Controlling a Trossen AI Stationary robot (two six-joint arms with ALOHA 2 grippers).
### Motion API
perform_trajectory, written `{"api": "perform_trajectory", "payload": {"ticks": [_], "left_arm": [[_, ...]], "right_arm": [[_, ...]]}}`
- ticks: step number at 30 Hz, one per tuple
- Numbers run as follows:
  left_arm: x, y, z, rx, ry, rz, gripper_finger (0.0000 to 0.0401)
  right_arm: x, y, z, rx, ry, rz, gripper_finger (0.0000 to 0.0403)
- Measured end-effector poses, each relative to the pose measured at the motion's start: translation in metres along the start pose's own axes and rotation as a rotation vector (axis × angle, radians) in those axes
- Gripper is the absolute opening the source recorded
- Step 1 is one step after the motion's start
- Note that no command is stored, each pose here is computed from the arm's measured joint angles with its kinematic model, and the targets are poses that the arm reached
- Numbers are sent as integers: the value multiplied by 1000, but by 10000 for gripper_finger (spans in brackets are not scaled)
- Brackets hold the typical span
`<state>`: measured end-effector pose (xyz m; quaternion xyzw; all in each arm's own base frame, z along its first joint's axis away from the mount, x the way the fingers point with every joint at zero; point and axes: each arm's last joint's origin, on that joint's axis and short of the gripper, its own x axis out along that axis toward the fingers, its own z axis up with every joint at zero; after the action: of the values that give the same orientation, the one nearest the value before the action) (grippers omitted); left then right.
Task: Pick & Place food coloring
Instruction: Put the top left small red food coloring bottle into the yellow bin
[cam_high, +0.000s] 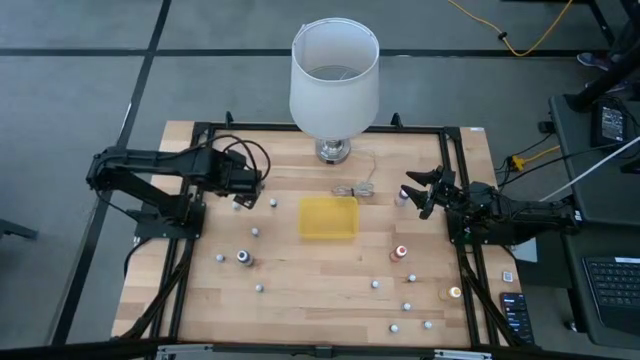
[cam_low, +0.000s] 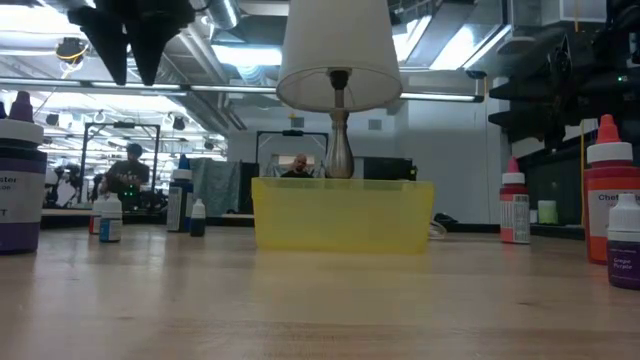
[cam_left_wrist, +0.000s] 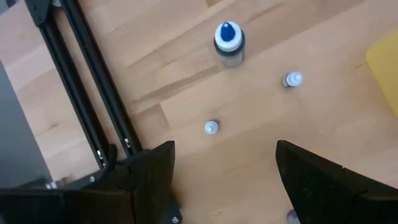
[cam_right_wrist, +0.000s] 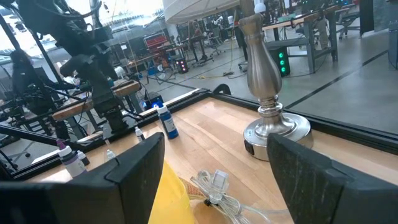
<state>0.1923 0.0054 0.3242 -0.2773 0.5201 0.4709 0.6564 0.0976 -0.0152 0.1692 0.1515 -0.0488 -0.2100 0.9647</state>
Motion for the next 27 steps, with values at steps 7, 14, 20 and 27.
{"api": "perform_trajectory", "payload": {"ticks": [7, 14, 20, 27], "left_arm": [[9, -11, 2, 117, 39, 37, 271], [27, -5, -4, 131, 97, 80, 271], [49, 3, -16, 135, 139, 105, 271], [74, 0, -23, 154, 143, 73, 271]], "right_arm": [[0, 0, 0, 0, 0, 0, 283], [0, 0, 0, 0, 0, 0, 283], [0, 0, 0, 0, 0, 0, 283], [0, 0, 0, 0, 1, 0, 283]]}}
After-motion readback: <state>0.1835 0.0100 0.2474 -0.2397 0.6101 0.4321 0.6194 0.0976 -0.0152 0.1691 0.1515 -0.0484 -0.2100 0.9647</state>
